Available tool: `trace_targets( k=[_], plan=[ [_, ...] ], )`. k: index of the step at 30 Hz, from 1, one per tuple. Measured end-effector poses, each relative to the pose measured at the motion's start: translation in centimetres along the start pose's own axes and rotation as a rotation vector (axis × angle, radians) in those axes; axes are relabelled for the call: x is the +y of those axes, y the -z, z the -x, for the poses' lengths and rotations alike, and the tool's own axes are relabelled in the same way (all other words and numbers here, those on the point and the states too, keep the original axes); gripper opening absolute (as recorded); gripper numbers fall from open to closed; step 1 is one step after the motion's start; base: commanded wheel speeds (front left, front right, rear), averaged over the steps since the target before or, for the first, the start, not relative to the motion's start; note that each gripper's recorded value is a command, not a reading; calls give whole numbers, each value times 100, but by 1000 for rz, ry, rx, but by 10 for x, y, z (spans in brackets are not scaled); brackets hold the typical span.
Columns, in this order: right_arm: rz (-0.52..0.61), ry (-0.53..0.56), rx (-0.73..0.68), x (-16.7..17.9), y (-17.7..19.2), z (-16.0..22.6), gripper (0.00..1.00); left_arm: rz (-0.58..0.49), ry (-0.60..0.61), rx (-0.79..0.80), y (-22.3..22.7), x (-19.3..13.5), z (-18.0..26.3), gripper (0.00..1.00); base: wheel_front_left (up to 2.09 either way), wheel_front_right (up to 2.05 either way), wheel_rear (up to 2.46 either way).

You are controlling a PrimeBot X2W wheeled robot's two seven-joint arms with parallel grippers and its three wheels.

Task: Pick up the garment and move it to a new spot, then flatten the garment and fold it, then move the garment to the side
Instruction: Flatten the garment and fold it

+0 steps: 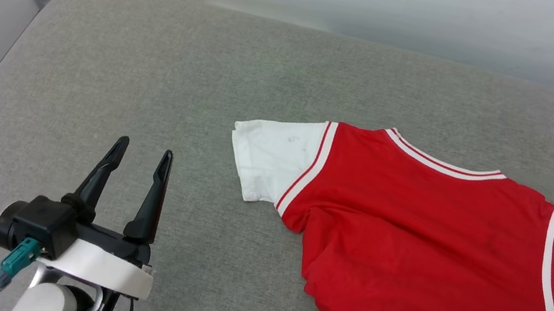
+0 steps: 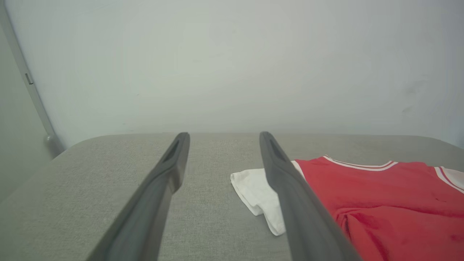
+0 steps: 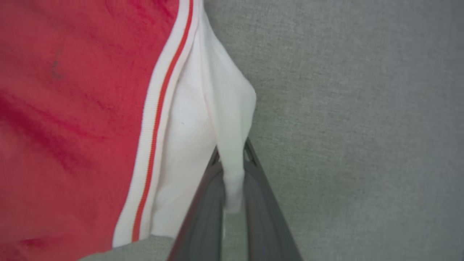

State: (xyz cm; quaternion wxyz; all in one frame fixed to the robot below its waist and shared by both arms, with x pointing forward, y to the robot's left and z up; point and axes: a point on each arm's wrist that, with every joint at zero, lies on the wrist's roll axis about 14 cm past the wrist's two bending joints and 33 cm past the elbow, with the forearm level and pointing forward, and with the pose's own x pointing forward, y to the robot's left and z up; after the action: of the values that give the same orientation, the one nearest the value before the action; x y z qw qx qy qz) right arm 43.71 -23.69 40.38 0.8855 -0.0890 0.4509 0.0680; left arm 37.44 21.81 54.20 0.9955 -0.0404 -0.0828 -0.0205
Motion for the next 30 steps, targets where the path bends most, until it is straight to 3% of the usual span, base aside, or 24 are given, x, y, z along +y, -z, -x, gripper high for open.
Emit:
trace_targets(
  k=[1,2,3,13,19,26,30],
  plan=[
    [-15,8,-1,-3,2,3,0,2,7,-1,0,-2,0,100,0,0,0],
    [-31,17,-6,-6,4,5,20,3,12,-3,-1,-3,-1,100,0,0,0],
    [-28,31,-23,-9,3,8,100,4,17,-5,-1,-5,-1,100,0,0,0],
    [-50,161,-323,-38,-34,53,100,12,67,-33,-10,-18,-3,100,0,0,0],
    [-111,121,-612,-20,-62,97,100,21,107,-72,-21,-30,-10,100,0,0,0],
    [-162,100,-915,4,-68,152,100,38,190,-91,-34,-50,-28,100,0,0,0],
    [-209,122,-1037,2,-70,173,100,10,272,-4,-28,-62,-51,100,0,0,0]
  ],
)
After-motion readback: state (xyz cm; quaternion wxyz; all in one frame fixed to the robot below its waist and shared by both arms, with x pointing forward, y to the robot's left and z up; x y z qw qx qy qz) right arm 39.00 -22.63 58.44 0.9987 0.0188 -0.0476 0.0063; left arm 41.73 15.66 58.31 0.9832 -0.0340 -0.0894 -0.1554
